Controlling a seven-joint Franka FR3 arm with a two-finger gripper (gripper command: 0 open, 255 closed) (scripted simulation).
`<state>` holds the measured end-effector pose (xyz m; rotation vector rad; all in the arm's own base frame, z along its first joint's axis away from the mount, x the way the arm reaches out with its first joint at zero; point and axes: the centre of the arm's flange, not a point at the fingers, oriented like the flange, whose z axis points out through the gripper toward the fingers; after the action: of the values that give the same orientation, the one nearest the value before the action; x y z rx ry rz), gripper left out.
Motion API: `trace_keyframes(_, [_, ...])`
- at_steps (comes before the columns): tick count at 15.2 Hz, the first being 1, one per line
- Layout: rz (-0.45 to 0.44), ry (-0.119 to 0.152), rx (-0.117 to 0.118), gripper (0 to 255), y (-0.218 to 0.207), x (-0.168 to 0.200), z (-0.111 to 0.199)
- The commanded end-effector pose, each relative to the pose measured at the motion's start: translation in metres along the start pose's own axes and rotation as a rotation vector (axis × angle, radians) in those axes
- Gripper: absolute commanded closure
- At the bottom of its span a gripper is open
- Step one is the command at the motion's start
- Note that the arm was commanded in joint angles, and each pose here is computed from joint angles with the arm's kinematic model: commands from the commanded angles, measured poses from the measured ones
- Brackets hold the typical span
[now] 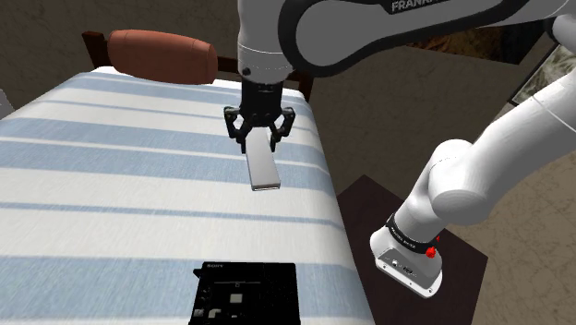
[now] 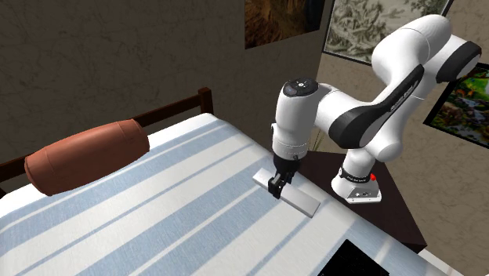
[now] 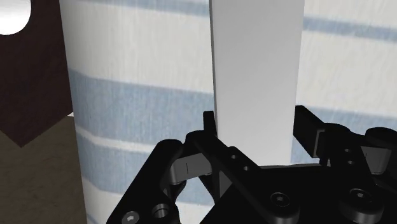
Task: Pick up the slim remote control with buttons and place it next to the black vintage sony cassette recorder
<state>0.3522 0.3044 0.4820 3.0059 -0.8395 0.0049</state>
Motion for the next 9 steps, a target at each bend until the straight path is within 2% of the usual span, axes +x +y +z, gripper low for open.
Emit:
trace_keyframes(1, [0.0,0.0,0.001,255,0.001,0.0,0.011])
trace_keyframes(9, [0.0,0.0,0.001,255,0.0,-0.001,0.053])
